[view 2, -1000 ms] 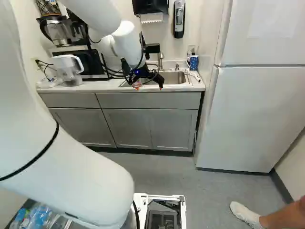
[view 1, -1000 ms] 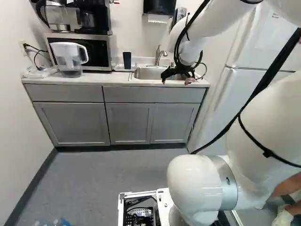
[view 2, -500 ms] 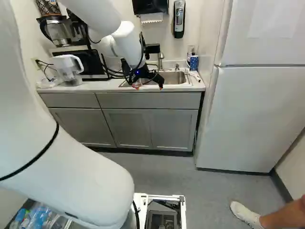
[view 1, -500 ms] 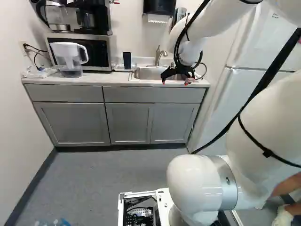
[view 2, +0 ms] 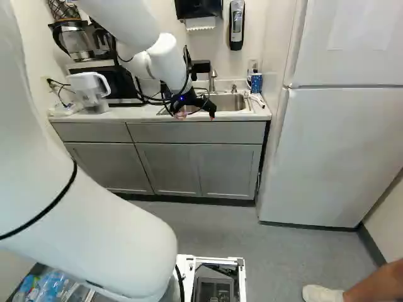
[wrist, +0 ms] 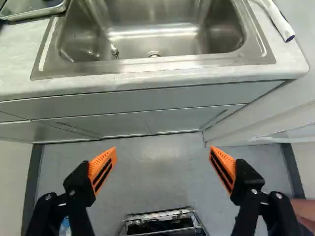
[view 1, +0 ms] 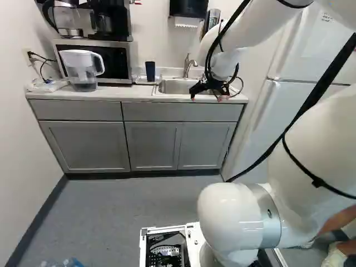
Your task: Rinse the cup and place it in the tray
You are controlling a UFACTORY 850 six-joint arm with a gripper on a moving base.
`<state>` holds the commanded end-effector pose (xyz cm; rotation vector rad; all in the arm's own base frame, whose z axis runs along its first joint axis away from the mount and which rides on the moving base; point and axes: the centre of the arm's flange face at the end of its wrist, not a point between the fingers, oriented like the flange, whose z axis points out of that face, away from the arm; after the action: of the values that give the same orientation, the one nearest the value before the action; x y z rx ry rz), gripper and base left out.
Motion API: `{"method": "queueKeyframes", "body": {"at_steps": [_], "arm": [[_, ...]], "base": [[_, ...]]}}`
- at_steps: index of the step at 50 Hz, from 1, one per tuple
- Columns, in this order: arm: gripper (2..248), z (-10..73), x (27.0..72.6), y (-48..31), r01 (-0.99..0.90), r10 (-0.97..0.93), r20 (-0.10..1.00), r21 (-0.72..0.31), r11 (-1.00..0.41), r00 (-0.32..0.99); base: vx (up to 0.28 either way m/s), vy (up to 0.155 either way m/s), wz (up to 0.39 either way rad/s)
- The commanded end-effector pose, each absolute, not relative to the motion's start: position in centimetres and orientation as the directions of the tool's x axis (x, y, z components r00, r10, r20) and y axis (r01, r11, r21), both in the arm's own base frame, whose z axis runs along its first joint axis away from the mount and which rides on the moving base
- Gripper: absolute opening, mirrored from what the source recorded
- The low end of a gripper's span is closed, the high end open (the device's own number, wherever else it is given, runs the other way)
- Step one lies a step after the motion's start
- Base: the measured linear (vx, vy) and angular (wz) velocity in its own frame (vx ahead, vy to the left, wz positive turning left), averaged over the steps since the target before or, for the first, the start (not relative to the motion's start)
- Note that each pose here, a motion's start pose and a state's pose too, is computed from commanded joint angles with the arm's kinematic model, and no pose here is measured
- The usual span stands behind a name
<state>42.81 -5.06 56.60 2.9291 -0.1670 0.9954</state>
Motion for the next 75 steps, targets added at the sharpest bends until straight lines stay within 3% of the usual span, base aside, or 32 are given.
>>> {"method": "queueKeyframes", "body": {"at_steps": [75], "arm": [[247,44.9,36.8,-2.0,-0.053,-0.030,0.819,0.001,-0.999,0.573]], "base": [[0.000,0.000,0.000]]}}
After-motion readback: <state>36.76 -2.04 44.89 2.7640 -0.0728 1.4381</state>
